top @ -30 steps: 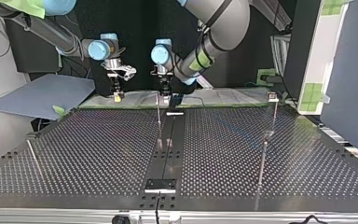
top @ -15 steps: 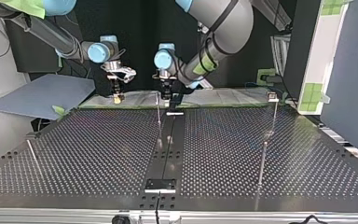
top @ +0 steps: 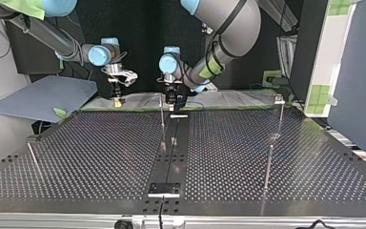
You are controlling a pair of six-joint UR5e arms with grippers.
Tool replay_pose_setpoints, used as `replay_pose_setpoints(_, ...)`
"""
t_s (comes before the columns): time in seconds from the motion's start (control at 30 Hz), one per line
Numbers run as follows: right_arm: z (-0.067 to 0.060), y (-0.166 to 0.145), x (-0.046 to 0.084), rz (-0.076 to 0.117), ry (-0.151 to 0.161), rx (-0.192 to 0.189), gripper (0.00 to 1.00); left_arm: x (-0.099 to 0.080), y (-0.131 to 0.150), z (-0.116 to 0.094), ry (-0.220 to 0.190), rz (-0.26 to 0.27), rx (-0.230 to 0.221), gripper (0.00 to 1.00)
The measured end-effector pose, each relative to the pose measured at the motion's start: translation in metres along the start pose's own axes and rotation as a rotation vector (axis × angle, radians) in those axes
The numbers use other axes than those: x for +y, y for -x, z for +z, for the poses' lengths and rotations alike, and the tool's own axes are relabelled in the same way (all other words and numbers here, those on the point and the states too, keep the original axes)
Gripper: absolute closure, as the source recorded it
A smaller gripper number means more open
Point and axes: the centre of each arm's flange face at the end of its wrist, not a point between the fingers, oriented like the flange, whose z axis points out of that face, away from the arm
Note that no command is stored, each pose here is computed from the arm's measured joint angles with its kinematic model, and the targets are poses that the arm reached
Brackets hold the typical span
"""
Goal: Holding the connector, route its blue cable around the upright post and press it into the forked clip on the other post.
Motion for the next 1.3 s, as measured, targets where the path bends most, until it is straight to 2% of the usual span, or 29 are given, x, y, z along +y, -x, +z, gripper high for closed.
replay_pose_setpoints(0.1, 0.0003, -0.0002, 0.0008, 0.0, 0.002, 0.001, 1.0, 0.0002, 0.0002, 0.0004, 0.0, 0.0, 0.001, 0.89)
replay_pose_setpoints(0.13, 0.0003, -0.0003, 0.0011, 0.001, 0.002, 0.001, 1.0, 0.0003, 0.0002, 0.0006, 0.0, 0.0, 0.001, 0.83)
replay_pose_setpoints(0.17, 0.0004, -0.0004, 0.0013, 0.001, 0.002, 0.001, 1.0, 0.0002, 0.0004, 0.0007, -0.001, -0.001, 0.001, 0.7)
replay_pose_setpoints(0.2, 0.0007, -0.0005, 0.0016, 0.001, 0.003, 0.002, 1.0, 0.0003, 0.0005, 0.0009, -0.002, -0.001, 0.001, 0.7)
replay_pose_setpoints(0.27, 0.0014, -0.0011, 0.0019, 0.0, 0.003, 0.004, 1.0, 0.0006, 0.0006, 0.0014, -0.002, 0.0, 0.002, 0.47)
replay_pose_setpoints(0.3, 0.0017, -0.0011, 0.0019, 0.0, 0.003, 0.004, 1.0, 0.0009, 0.0007, 0.0017, -0.003, 0.001, 0.002, 0.47)
replay_pose_setpoints(0.33, 0.0019, -0.0012, 0.002, 0.0, 0.003, 0.004, 1.0, 0.0011, 0.0006, 0.0018, -0.002, 0.002, 0.002, 0.33)
replay_pose_setpoints(0.37, 0.0021, -0.0014, 0.0021, 0.0, 0.003, 0.004, 1.0, 0.0015, 0.0004, 0.0018, -0.002, 0.005, 0.004, 0.26)
replay_pose_setpoints(0.4, 0.0022, -0.0014, 0.0021, 0.0, 0.003, 0.004, 1.0, 0.0018, 0.0003, 0.0018, -0.001, 0.007, 0.005, 0.26)
replay_pose_setpoints(0.47, 0.0023, -0.0014, 0.0022, 0.0, 0.003, 0.005, 1.0, 0.0019, 0.0003, 0.0016, -0.002, 0.014, 0.008, 0.14)
replay_pose_setpoints(0.6, 0.0022, -0.0011, 0.0023, 0.0, 0.003, 0.004, 1.0, 0.0031, -0.0004, 0.0013, -0.001, 0.033, 0.019, 0.11)
replay_pose_setpoints(0.67, 0.0022, -0.001, 0.0023, -0.001, 0.004, 0.003, 1.0, 0.0036, -0.0007, 0.0011, -0.002, 0.043, 0.026, 0.01)
replay_pose_setpoints(1.0, 0.0018, 0.0, 0.0023, -0.003, 0.004, -0.001, 1.0, 0.0032, -0.0022, 0.0011, -0.039, 0.078, 0.068, 0.01)
replay_pose_setpoints(1.3, 0.0016, 0.0004, 0.0022, -0.003, 0.004, -0.002, 1.0, 0.0059, 0.0022, 0.0, -0.026, 0.112, 0.105, 0.01)
